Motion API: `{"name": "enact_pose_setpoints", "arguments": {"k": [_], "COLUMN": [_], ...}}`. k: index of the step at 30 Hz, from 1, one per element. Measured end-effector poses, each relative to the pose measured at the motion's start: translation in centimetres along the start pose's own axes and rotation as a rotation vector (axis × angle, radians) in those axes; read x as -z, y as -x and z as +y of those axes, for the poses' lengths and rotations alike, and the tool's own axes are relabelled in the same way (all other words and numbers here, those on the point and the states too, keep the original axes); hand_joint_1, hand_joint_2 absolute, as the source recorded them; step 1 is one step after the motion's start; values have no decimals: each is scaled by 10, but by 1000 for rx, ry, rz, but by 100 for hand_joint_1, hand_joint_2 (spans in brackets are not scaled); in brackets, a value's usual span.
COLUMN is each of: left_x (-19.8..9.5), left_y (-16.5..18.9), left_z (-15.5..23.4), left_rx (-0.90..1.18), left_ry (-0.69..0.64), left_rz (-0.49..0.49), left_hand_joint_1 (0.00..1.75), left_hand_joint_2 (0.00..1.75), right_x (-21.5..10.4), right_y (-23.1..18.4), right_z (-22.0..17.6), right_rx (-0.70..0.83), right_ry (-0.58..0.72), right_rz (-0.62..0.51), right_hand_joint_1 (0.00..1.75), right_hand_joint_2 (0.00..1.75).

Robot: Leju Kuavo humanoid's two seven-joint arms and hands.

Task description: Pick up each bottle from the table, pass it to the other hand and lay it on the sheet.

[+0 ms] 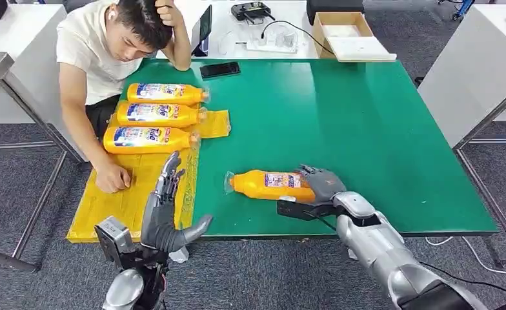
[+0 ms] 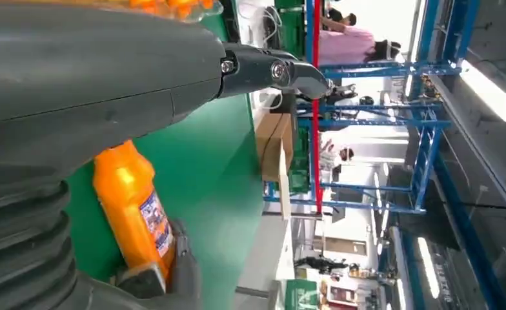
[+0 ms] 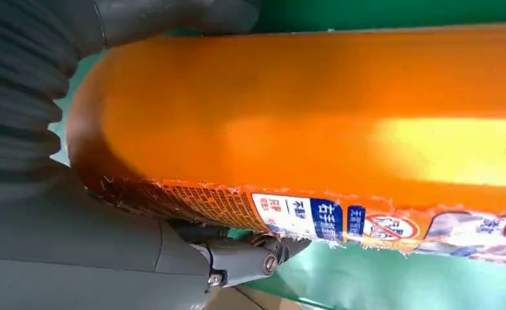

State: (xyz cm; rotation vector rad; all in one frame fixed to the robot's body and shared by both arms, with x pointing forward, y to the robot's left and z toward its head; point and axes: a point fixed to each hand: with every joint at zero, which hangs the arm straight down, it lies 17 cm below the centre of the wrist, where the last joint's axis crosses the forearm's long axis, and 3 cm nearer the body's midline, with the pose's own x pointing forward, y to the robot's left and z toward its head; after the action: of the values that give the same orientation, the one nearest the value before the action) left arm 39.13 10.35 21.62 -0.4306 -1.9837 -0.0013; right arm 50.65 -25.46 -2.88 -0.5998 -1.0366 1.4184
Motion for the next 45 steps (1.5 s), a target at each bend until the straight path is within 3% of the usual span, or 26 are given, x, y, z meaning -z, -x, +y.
{"name": "enact_pose_setpoints", "arguments": {"k": [8,17,23,35,40,45], "left_x": [8,13,8,3,-4,-7], "left_y": [7,20,45,59,77,80], "left_z": [-5,-2,14,19,33,30], "left_rx": [-55,-128,-156,-154,-185,-190], "left_ry": [25,6,-77,-99,-172,-164], "left_rz": [26,76,193,239,319,310], "left_hand_joint_1": [0,0,0,0,0,0], "left_hand_joint_2": [175,175,175,175,175,175], "right_x": [-1,-5,-13,-19,-32,-56], "right_y": [7,-11,-49,-73,-99,-142], "right_z": [15,21,23,27,9,-9], "right_rx": [48,194,414,489,607,748], "right_ry": [-79,-98,13,54,222,349], "right_rz": [5,-100,-245,-287,-362,-453], "right_hand_joint_1": [175,175,175,175,175,175], "right_hand_joint_2": [175,175,175,175,175,175]}}
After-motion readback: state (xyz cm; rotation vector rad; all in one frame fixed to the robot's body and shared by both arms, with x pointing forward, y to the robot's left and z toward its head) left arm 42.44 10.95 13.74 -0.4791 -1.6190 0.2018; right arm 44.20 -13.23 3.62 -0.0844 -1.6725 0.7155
